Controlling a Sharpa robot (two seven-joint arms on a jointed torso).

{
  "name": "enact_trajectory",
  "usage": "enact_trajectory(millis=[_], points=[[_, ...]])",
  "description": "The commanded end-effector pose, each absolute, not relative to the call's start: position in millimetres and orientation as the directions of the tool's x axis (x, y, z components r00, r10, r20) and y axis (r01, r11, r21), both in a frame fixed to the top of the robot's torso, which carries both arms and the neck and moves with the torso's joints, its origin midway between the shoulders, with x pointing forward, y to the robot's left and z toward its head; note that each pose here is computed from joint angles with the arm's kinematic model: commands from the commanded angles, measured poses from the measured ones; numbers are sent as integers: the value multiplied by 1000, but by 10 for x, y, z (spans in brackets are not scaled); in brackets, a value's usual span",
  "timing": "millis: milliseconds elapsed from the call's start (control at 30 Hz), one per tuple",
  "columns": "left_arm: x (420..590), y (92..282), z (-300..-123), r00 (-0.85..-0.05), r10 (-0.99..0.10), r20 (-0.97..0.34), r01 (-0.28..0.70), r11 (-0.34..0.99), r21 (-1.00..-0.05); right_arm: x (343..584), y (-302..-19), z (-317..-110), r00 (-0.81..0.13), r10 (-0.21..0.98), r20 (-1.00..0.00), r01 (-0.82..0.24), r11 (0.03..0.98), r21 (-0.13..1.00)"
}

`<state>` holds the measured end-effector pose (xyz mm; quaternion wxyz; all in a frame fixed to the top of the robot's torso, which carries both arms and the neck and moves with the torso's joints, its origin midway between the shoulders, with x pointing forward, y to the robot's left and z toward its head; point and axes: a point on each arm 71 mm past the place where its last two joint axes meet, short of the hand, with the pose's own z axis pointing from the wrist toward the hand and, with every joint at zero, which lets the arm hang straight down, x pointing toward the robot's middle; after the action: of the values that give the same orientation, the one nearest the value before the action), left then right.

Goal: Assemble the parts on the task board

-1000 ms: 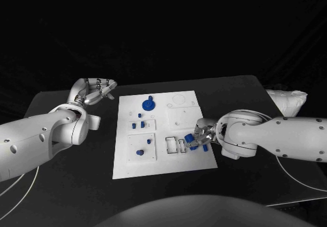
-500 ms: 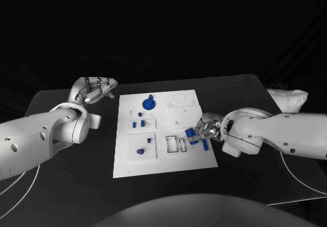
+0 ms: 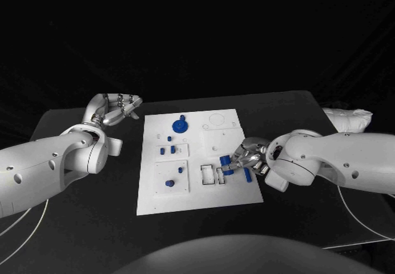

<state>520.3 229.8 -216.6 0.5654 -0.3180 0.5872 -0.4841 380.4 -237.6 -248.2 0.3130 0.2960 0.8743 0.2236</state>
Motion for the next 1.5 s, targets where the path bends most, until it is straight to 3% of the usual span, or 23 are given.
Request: enact_trajectory(millis=[33, 300, 600, 1033, 1500], points=[[5200, 2273, -2159, -171, -919, -354, 182, 324, -929, 3783, -2291, -2491, -643, 712, -283, 433, 643, 632], [5198, 2272, -2158, -172, -919, -354, 181, 324, -929, 3748, -2210, -2531, -671, 724, -159, 506, 604, 616], [5199, 2265, -2159, -173, -919, -354, 181, 323, -929, 3738, -2153, -2573, -700, 707, -103, 536, 615, 579], [5202, 2263, -2161, -175, -919, -354, 181, 324, -929, 3754, -2065, -2596, -715, 693, -94, 536, 630, 562], [5201, 2263, -2160, -176, -919, -354, 181, 323, -929, 3801, -2004, -2614, -735, 660, -152, 493, 676, 548]])
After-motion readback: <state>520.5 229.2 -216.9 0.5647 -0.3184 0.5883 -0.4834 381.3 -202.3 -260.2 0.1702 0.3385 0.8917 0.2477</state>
